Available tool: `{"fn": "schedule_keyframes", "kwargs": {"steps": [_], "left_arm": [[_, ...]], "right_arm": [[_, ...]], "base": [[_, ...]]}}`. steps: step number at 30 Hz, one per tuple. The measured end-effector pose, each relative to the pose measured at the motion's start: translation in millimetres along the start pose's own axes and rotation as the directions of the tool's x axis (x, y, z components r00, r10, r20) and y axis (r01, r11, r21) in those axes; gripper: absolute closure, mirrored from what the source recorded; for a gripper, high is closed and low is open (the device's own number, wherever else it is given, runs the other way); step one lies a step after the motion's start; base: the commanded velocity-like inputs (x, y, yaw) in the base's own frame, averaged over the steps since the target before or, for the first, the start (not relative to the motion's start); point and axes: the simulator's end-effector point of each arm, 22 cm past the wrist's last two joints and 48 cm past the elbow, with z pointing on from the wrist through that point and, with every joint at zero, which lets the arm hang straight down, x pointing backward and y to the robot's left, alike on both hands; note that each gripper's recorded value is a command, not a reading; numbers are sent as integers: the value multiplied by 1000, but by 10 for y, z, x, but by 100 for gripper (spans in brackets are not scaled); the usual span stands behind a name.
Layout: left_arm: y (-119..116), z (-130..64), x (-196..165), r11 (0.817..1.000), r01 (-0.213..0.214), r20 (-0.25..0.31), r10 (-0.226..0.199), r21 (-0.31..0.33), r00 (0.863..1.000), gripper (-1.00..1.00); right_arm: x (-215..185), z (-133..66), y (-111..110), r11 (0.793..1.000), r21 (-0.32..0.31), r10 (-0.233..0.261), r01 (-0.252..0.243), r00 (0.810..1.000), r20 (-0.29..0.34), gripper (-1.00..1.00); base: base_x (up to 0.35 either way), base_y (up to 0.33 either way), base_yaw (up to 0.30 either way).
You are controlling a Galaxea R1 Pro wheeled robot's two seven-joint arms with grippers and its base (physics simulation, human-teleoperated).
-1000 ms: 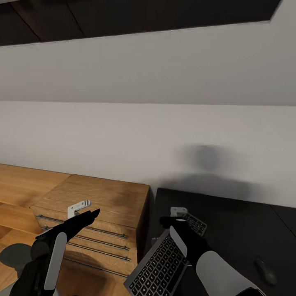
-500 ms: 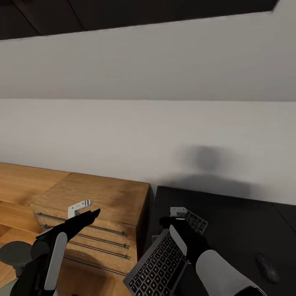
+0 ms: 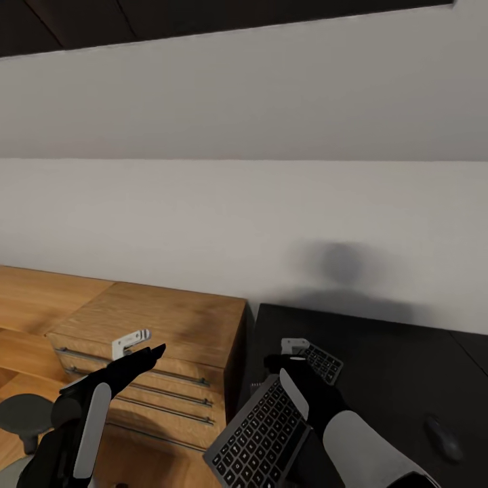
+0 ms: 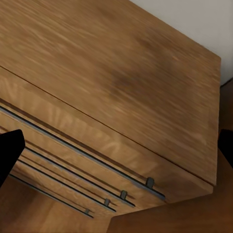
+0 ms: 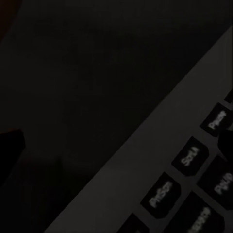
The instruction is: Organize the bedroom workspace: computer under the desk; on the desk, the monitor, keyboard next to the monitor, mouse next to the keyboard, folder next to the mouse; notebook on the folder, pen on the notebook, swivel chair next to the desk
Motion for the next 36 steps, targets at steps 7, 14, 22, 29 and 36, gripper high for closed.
{"fn": "schedule_keyframes", "kwargs": {"steps": [7, 14, 22, 29, 36], "left_arm": [[15, 25, 41, 1000, 0, 0, 0, 1, 1000, -100], [14, 25, 42, 1000, 0, 0, 0, 1, 1000, -100], [7, 26, 44, 1000, -1, 0, 1, 2, 1000, -100], [4, 26, 44, 1000, -1, -1, 1, 3, 1000, -100], [14, 50, 90, 1000, -2, -2, 2, 4, 1000, -100]], "right_arm": [[0, 20, -89, 999, 45, 5, -6, 1000, 9, -100], [23, 18, -180, 996, 89, 0, -1, 1000, 4, -100], [79, -3, -320, 987, 158, -16, 19, 1000, -22, -100], [117, -14, -406, 979, 200, -29, 35, 999, -33, -100], [134, -1, -455, 972, 225, -60, 67, 997, -38, -100]], "base": [[0, 0, 0], [0, 0, 0], [0, 0, 0], [0, 0, 0], [0, 0, 0]]}}
